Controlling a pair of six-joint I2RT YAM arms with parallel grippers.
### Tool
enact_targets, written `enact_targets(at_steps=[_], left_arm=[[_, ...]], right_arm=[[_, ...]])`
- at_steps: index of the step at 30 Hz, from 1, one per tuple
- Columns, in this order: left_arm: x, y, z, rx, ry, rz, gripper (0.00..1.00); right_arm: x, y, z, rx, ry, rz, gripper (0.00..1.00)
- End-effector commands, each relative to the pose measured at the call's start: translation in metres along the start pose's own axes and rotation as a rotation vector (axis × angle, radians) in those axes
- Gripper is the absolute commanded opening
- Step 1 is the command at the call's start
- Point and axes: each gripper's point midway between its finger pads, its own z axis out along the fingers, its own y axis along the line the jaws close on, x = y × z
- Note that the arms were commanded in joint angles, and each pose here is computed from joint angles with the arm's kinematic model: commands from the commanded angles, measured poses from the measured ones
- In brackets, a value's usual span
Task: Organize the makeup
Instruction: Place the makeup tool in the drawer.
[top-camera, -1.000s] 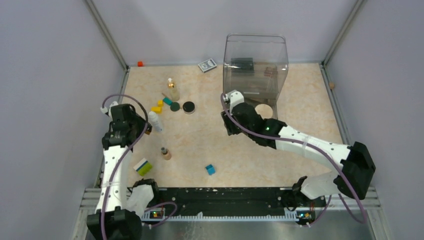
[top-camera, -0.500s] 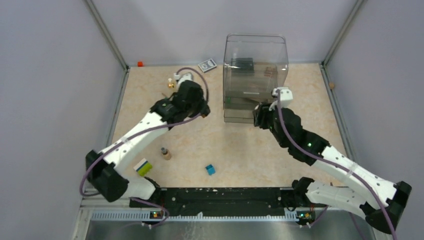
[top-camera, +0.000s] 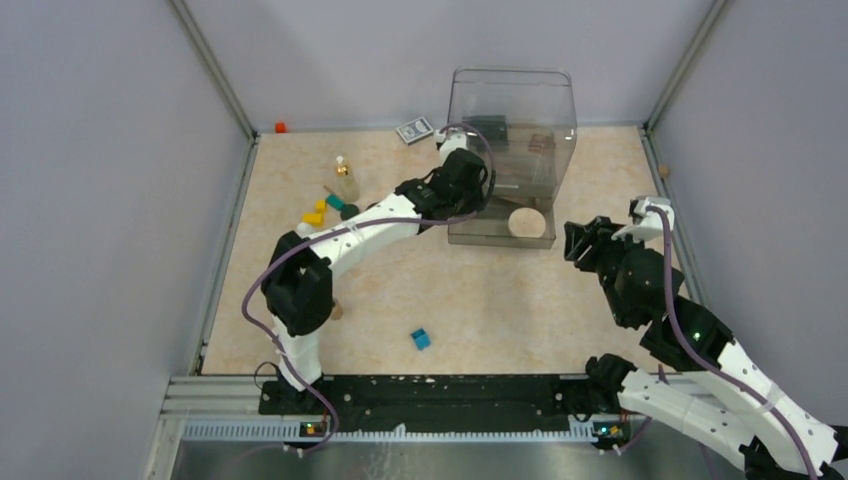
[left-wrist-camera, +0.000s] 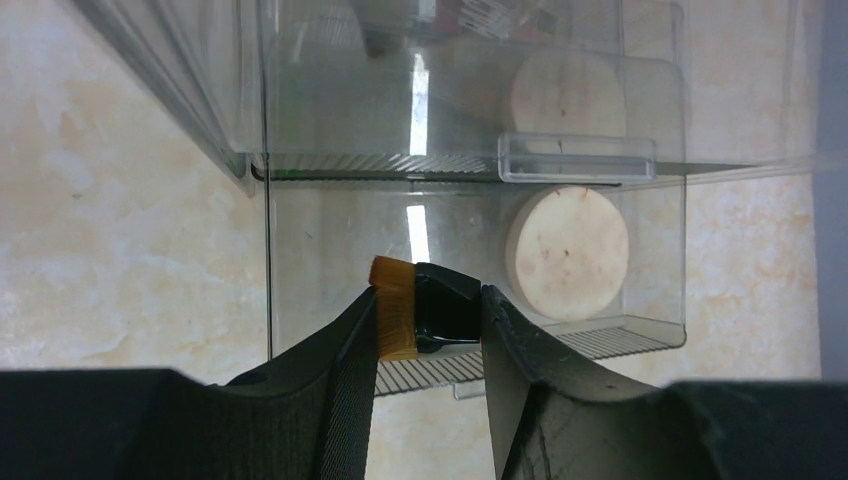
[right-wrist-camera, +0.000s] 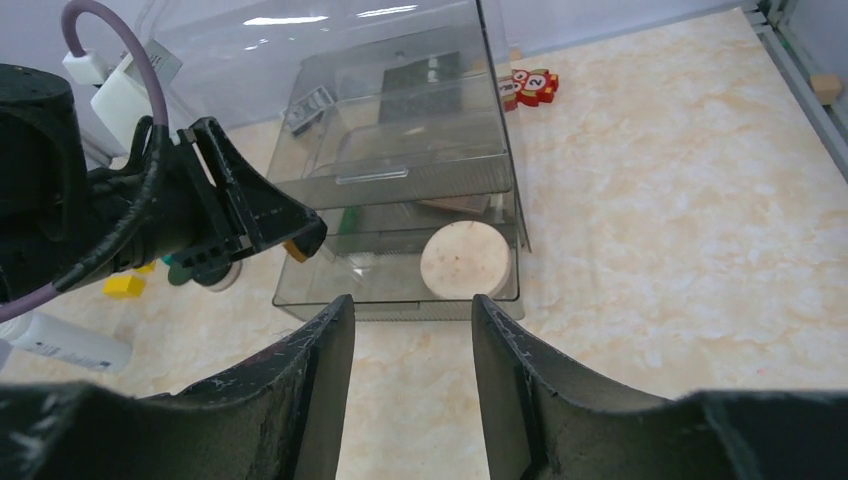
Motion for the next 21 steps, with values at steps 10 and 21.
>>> enact_targets(at_steps=[10,21], left_arm=[[-0.041,-0.022,0.013,0.065,-0.169,0.044,0.77],[-0.061,-0.012,-0.064,0.132,-0.23,0.122,0.75]], right_arm=[[0.01,-0.009,0.001,0.038,0.024,-0.022,0.46],[0.02,0.008,0.011,-0.013,0.045,-0.037,0.46]])
